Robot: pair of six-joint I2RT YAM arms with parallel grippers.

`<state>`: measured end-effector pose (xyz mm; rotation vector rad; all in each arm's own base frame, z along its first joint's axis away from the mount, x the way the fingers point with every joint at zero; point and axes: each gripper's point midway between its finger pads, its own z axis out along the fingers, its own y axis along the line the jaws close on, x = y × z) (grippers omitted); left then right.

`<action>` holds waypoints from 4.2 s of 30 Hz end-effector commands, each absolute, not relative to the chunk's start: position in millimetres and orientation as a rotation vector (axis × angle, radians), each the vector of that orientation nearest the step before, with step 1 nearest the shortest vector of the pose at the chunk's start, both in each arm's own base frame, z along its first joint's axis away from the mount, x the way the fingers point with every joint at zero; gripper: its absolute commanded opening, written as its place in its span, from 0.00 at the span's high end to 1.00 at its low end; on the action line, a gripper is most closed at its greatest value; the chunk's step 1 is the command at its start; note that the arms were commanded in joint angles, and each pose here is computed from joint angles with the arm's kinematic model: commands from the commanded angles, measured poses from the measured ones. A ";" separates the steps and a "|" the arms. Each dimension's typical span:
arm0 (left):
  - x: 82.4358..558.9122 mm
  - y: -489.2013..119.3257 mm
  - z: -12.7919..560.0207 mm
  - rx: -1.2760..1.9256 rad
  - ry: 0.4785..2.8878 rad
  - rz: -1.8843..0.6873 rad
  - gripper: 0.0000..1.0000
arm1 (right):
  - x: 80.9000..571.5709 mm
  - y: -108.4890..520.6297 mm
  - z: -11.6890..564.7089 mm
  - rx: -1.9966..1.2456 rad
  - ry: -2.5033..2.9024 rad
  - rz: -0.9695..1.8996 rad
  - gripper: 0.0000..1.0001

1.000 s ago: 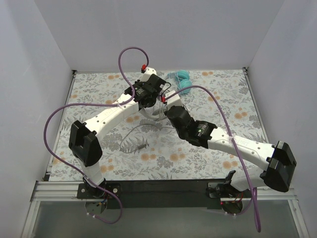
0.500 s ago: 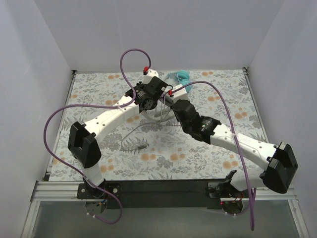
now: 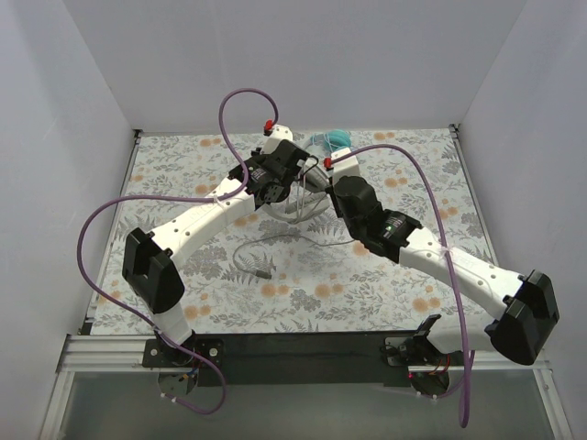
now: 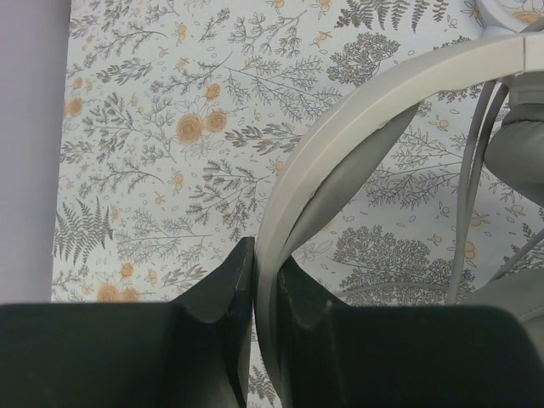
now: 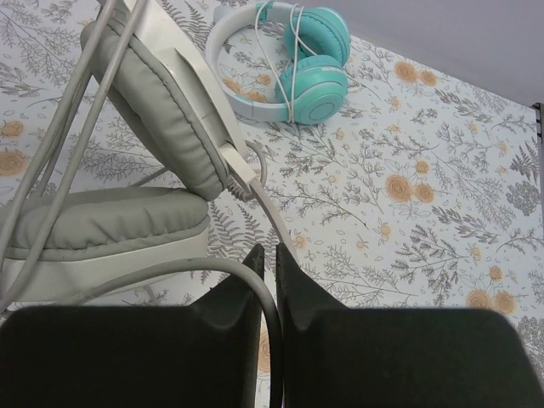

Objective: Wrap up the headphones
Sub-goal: Wrap the headphone cable with the right arm

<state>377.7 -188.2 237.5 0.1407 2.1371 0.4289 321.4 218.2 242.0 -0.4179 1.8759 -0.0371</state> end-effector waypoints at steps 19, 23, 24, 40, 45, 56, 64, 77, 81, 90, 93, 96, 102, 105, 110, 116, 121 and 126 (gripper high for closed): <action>364.8 -198.1 269.3 0.205 2.092 0.297 1.00 | 342.3 216.6 327.3 -0.543 1.622 0.008 0.80; 360.4 -210.7 269.6 0.252 2.093 0.210 1.00 | 343.7 220.1 333.4 -0.609 1.589 0.015 0.79; 359.6 -211.9 269.7 0.257 2.092 0.202 1.00 | 345.0 220.4 333.1 -0.615 1.589 0.013 0.79; 356.7 -204.7 278.2 0.244 2.065 0.234 1.00 | 334.2 204.6 337.6 -0.627 1.601 0.054 0.71; 359.1 -202.5 279.1 0.225 2.062 0.265 1.00 | 330.5 198.8 344.7 -0.594 1.605 0.057 0.74; 361.9 -203.4 281.3 0.214 2.058 0.291 1.00 | 320.0 182.9 352.1 -0.530 1.657 0.052 0.83; 363.2 -204.8 285.4 0.202 2.051 0.298 1.00 | 315.0 177.5 345.9 -0.493 1.686 0.063 0.89; 364.5 -202.7 290.2 0.201 2.035 0.330 1.00 | 312.9 164.1 352.3 -0.483 1.700 -0.002 0.89; 364.1 -203.0 292.2 0.199 2.030 0.332 1.00 | 315.6 164.9 350.6 -0.493 1.714 -0.018 0.89; 363.2 -206.3 292.7 0.220 2.031 0.316 1.00 | 324.0 161.0 354.6 -0.494 1.711 -0.087 0.88; 361.6 -208.3 290.8 0.239 2.035 0.308 1.00 | 327.6 160.8 358.6 -0.518 1.700 -0.119 0.84; 361.5 -207.2 292.6 0.230 2.028 0.313 1.00 | 331.0 163.0 358.0 -0.540 1.699 -0.133 0.83; 362.0 -202.3 300.7 0.199 2.007 0.329 1.00 | 325.5 161.8 358.2 -0.517 1.700 -0.098 0.83; 362.7 -199.8 303.3 0.181 2.000 0.344 1.00 | 324.3 160.5 359.1 -0.509 1.700 -0.099 0.83; 362.1 -197.5 307.3 0.167 1.995 0.349 1.00 | 318.7 154.6 356.7 -0.491 1.709 -0.094 0.83; 361.7 -201.5 308.7 0.179 1.999 0.319 1.00 | 319.4 150.4 352.1 -0.492 1.726 -0.127 0.83; 360.0 -204.2 305.1 0.211 2.008 0.312 1.00 | 328.7 154.1 357.4 -0.528 1.713 -0.168 0.80; 357.9 -205.4 306.0 0.221 2.007 0.293 1.00 | 335.4 158.2 357.2 -0.562 1.702 -0.167 0.76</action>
